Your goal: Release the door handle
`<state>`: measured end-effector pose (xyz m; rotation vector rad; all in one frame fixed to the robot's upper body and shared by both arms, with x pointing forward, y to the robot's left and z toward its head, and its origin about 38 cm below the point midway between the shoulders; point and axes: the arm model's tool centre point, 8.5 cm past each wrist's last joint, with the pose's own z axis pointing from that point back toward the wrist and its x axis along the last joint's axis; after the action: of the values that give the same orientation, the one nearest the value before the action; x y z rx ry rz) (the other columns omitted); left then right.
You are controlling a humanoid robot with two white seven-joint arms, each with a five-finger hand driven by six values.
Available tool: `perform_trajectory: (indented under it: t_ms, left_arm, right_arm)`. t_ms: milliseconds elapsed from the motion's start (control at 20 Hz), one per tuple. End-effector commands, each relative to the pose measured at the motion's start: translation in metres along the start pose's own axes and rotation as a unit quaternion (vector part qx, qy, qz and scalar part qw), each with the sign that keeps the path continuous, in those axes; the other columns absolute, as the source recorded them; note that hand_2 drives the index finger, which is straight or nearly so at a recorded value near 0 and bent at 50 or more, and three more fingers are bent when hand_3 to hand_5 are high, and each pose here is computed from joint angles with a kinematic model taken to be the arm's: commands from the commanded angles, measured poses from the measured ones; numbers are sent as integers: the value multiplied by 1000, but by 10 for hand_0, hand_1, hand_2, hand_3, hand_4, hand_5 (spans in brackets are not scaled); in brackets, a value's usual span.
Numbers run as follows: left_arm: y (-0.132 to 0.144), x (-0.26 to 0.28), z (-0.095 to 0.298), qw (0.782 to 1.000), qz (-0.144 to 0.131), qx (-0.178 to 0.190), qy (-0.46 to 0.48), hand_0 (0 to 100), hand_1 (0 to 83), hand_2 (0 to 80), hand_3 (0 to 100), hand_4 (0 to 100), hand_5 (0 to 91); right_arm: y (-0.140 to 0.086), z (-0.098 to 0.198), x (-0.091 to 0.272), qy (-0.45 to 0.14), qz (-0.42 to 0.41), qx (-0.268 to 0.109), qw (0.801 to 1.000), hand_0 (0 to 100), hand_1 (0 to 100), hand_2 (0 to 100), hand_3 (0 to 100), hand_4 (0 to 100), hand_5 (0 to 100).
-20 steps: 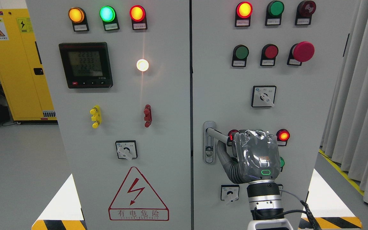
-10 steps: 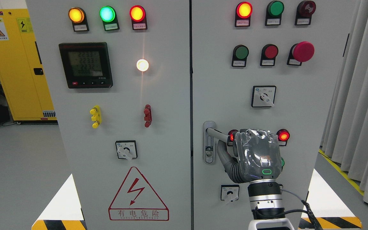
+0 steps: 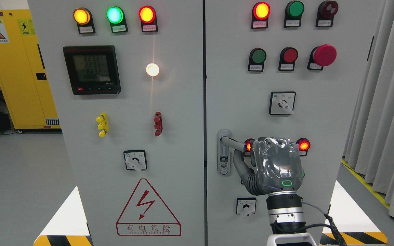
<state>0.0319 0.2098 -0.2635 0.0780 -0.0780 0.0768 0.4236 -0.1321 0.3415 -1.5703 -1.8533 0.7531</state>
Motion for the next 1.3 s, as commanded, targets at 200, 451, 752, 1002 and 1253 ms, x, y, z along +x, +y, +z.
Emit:
perform_trajectory:
  t_ms: [200,451,752,1002,1253]
  left_arm:
    - [-1,4,0,1000,1,-1,-6,120,556,0,0,0,0]
    - [-1,4,0,1000,1,-1,-6,120,556,0,0,0,0]
    - [-1,4,0,1000,1,-1,-6,120,556,0,0,0,0]
    - [-1,4,0,1000,1,-1,-6,120,556,0,0,0,0]
    - [-1,4,0,1000,1,-1,-6,120,556,0,0,0,0]
  right_arm:
    - [0,0,-1,1,0,0,1000,568,445,958,1000,1000,1000]
    - [1,3,-2,2,0,2,1000,567,445,959,1000,1000,1000]
    - [1,13,-5,4,0,4,1000,566,445,958,1000,1000,1000]
    - [-15,28,-23,16,-24,-12,1000,572,445,951,1000,1000,1000]
    - [-32,50,-50,-2,-38,-47,998,555,439,747,1000,945,948]
